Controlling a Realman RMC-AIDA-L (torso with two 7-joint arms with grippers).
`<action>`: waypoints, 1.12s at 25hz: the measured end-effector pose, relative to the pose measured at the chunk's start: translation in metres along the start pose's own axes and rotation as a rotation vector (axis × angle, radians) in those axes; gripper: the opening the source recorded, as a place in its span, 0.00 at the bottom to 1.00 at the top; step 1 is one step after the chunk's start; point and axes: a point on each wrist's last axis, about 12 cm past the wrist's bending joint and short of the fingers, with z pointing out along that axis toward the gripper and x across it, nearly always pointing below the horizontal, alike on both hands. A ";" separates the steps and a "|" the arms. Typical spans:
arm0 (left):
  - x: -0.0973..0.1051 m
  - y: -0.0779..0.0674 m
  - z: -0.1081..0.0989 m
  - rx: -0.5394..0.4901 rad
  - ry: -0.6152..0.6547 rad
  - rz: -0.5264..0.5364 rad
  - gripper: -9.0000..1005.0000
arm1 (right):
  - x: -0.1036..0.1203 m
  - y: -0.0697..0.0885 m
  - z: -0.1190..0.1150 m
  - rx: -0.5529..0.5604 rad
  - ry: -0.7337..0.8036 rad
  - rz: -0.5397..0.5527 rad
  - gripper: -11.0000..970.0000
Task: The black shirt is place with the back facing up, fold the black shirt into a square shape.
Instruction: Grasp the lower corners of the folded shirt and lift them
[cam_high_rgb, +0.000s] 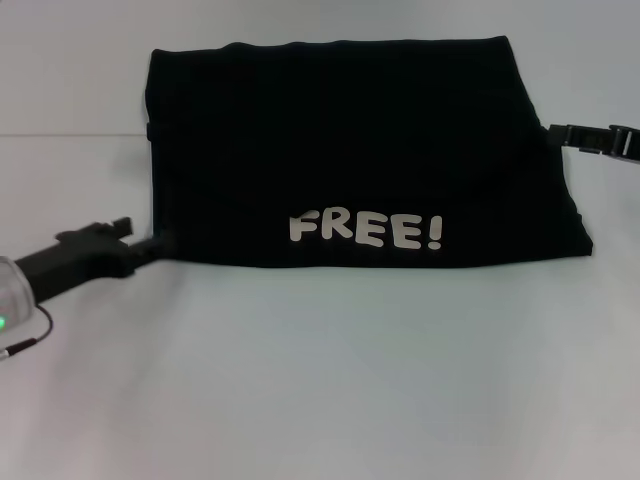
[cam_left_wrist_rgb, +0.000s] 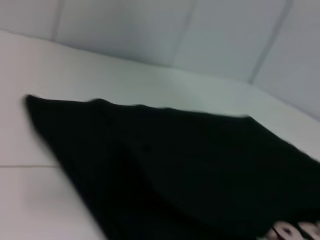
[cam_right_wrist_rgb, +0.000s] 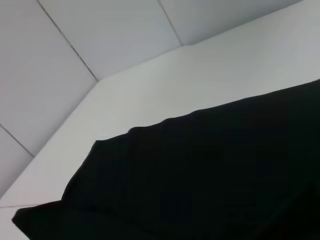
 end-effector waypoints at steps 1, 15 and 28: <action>0.001 -0.003 0.003 0.013 0.012 0.028 0.75 | 0.000 0.000 0.000 0.000 0.000 0.002 0.77; 0.003 -0.012 0.035 -0.070 0.130 0.243 0.75 | 0.006 0.001 0.003 -0.003 0.003 0.024 0.77; 0.002 -0.014 0.039 -0.061 0.141 0.257 0.75 | 0.010 -0.002 0.000 0.008 0.001 0.047 0.77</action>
